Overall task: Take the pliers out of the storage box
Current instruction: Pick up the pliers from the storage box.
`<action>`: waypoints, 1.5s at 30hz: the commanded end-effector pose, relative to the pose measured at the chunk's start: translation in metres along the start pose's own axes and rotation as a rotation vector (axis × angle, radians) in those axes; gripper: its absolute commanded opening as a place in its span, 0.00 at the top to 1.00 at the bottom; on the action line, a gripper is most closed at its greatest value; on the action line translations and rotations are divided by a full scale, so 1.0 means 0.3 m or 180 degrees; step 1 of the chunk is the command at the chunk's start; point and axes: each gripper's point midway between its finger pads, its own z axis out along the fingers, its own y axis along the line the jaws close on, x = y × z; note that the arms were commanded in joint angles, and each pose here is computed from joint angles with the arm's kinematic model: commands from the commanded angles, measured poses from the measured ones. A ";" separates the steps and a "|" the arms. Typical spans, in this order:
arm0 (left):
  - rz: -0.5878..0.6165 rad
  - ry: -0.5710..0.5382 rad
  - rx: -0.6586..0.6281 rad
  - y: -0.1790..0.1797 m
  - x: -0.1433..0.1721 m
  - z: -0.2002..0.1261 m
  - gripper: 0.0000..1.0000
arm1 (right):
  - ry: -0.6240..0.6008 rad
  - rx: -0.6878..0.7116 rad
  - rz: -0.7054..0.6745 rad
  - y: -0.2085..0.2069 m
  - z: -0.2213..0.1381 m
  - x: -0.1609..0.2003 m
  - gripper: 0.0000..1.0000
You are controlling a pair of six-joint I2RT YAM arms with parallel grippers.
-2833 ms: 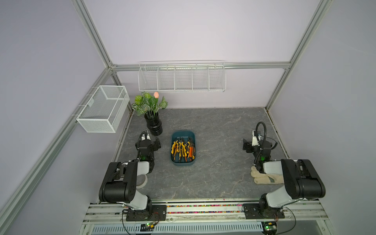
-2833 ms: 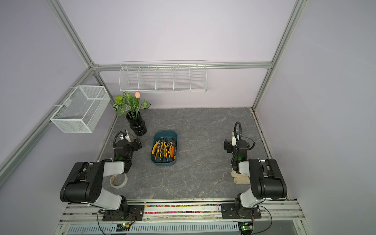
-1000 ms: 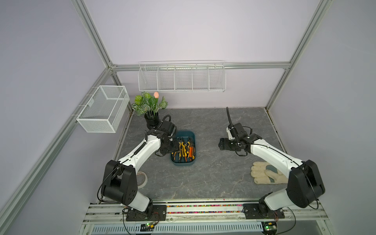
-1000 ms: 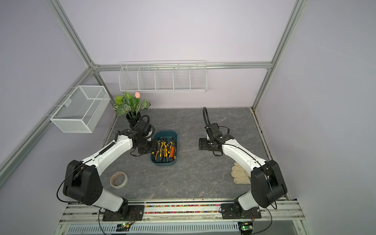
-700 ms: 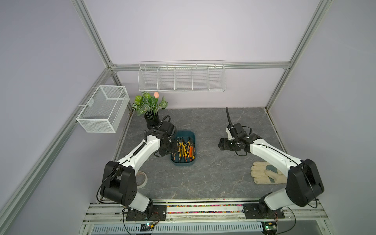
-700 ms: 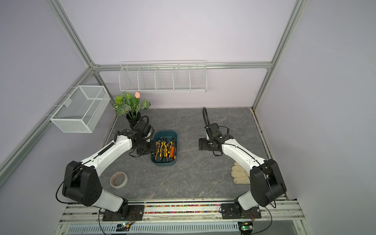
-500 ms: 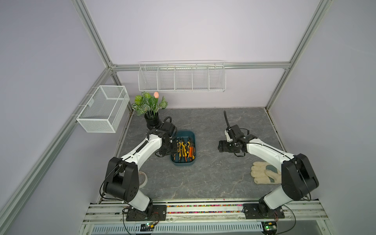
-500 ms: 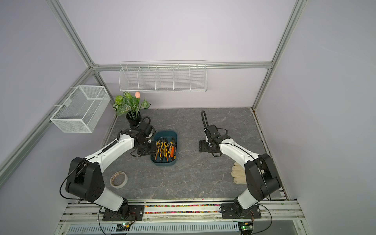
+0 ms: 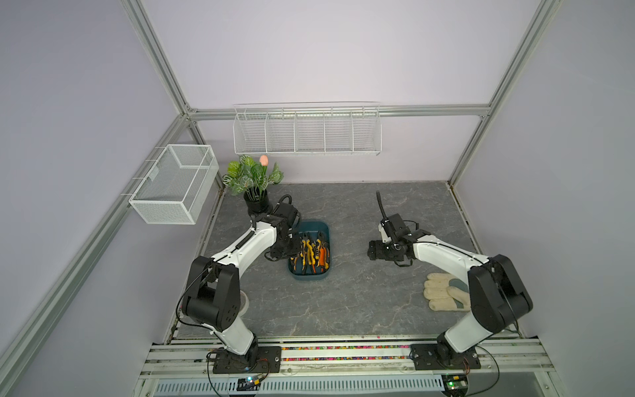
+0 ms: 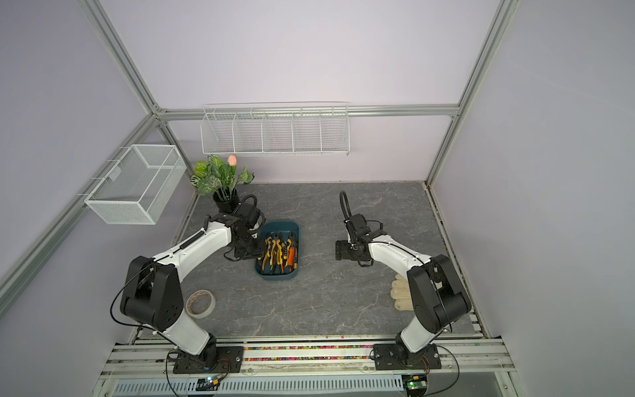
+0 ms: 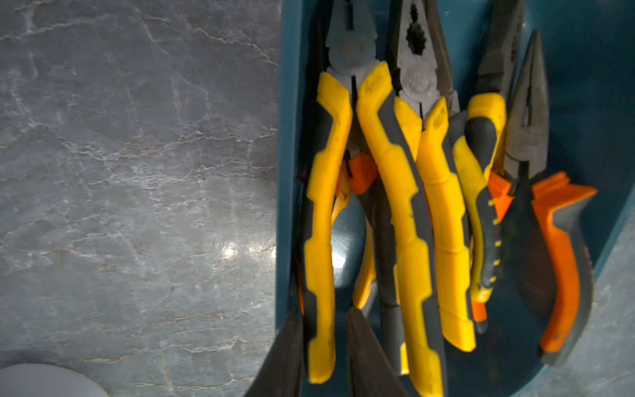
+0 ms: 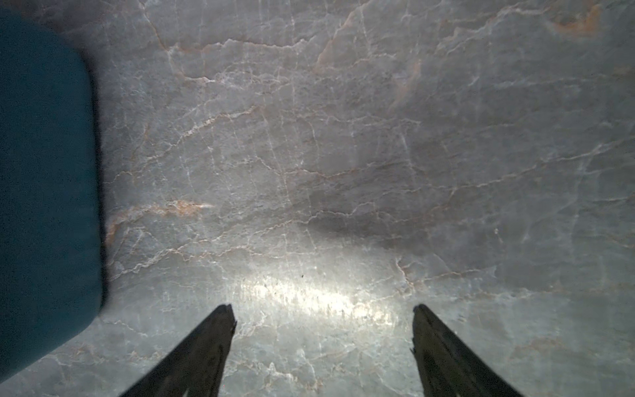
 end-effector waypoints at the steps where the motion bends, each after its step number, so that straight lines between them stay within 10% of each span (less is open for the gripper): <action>1: -0.0010 -0.0046 0.0057 -0.023 -0.035 -0.006 0.78 | 0.0011 -0.0008 0.0020 -0.016 0.010 0.013 0.17; 14: -0.0057 0.0050 0.0085 -0.037 -0.043 0.043 0.74 | 0.0049 -0.0025 0.0073 -0.039 0.028 0.029 0.16; 25: 0.0011 -0.0075 0.0027 -0.030 -0.063 0.014 1.00 | 0.0022 -0.0004 0.0070 -0.048 0.016 0.027 0.18; 45: 0.1730 -0.2271 0.0065 -0.340 0.017 -0.400 1.00 | -0.0572 -0.0248 0.0148 0.042 -0.225 -0.120 0.10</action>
